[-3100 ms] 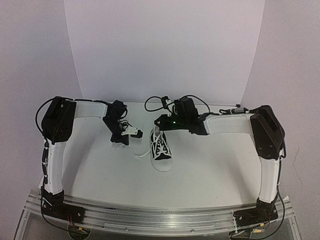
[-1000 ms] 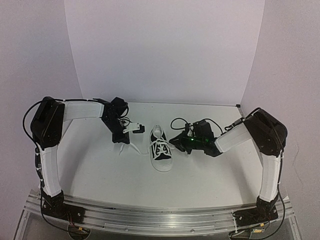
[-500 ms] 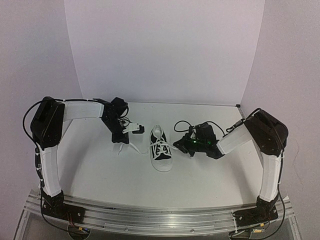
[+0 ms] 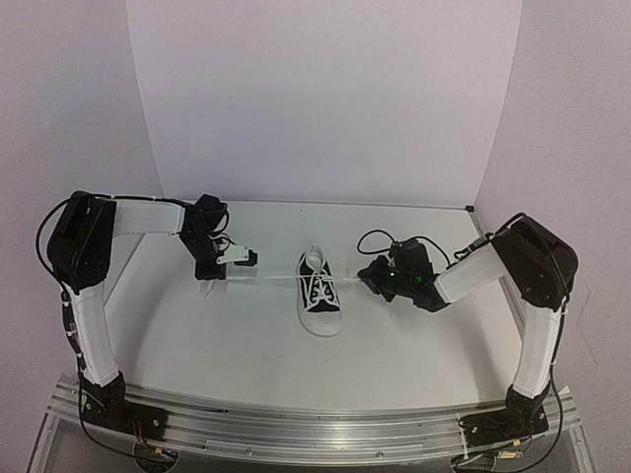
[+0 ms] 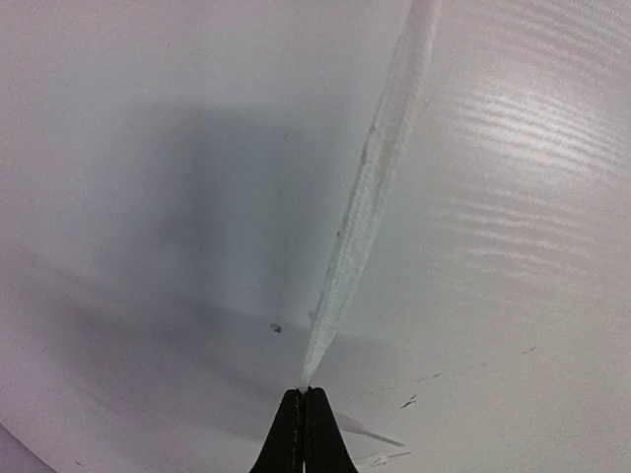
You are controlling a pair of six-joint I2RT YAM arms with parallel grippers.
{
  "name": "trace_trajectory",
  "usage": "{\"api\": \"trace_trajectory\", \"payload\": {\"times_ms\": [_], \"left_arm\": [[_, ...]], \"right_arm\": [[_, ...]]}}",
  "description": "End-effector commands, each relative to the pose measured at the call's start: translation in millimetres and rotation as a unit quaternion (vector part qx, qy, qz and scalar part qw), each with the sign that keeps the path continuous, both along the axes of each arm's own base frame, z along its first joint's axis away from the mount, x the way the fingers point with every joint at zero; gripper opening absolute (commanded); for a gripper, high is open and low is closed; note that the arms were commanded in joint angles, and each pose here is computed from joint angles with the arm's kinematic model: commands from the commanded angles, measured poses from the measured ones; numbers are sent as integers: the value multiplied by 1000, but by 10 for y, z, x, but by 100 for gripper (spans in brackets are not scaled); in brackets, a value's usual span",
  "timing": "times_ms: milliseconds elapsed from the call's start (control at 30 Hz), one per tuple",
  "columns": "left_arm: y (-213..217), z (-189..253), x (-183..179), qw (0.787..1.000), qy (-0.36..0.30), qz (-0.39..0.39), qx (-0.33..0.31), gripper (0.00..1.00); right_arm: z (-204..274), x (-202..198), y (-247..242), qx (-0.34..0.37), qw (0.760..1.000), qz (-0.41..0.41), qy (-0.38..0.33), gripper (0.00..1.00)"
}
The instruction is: Tie the shoes
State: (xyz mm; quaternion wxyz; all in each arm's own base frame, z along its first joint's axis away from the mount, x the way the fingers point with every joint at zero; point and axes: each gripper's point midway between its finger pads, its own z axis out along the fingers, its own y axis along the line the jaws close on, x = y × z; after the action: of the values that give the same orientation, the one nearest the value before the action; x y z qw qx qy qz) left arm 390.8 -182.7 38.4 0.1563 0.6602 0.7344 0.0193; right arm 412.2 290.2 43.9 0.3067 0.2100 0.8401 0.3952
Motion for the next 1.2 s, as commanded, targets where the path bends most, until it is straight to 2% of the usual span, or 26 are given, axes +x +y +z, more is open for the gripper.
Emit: {"api": "trace_trajectory", "payload": {"times_ms": [0,133,300,433,500,633,700,867,933,1000,1033,1100,1167], "left_arm": [[178,210,87,999,-45,-3,15,0],[257,227,80,999,-48,6,16,0],[376,246,131,998,-59,18,30,0],[372,328,152,997,-67,18,23,0],[322,400,149,997,-70,16,11,0],[177,546,149,997,-67,17,-18,0],[130,598,147,997,-67,19,-26,0],[91,622,112,997,-63,20,-34,0],[101,620,107,997,-62,22,-34,0],[95,630,98,997,-61,22,-36,0],[92,632,93,997,-60,23,-37,0],[86,636,88,997,-59,24,-39,0],[81,635,89,997,-59,23,-39,0]], "right_arm": [[268,190,-127,2,998,-56,-33,0],[340,231,-171,-6,997,-70,-40,0],[312,117,-187,-21,997,-77,8,0],[413,73,-152,-14,997,-76,6,6],[292,43,-121,-6,996,-79,33,8],[5,-5,-118,-11,993,-89,71,1],[-3,15,-103,-24,994,-80,65,2],[313,78,53,-87,994,43,-47,21],[316,59,-86,-57,997,49,-25,28],[312,13,-249,-29,999,28,10,56],[315,-37,-238,-34,999,30,25,66],[400,-159,-62,-82,993,80,20,70],[548,-255,109,-151,968,191,-62,70]]}}
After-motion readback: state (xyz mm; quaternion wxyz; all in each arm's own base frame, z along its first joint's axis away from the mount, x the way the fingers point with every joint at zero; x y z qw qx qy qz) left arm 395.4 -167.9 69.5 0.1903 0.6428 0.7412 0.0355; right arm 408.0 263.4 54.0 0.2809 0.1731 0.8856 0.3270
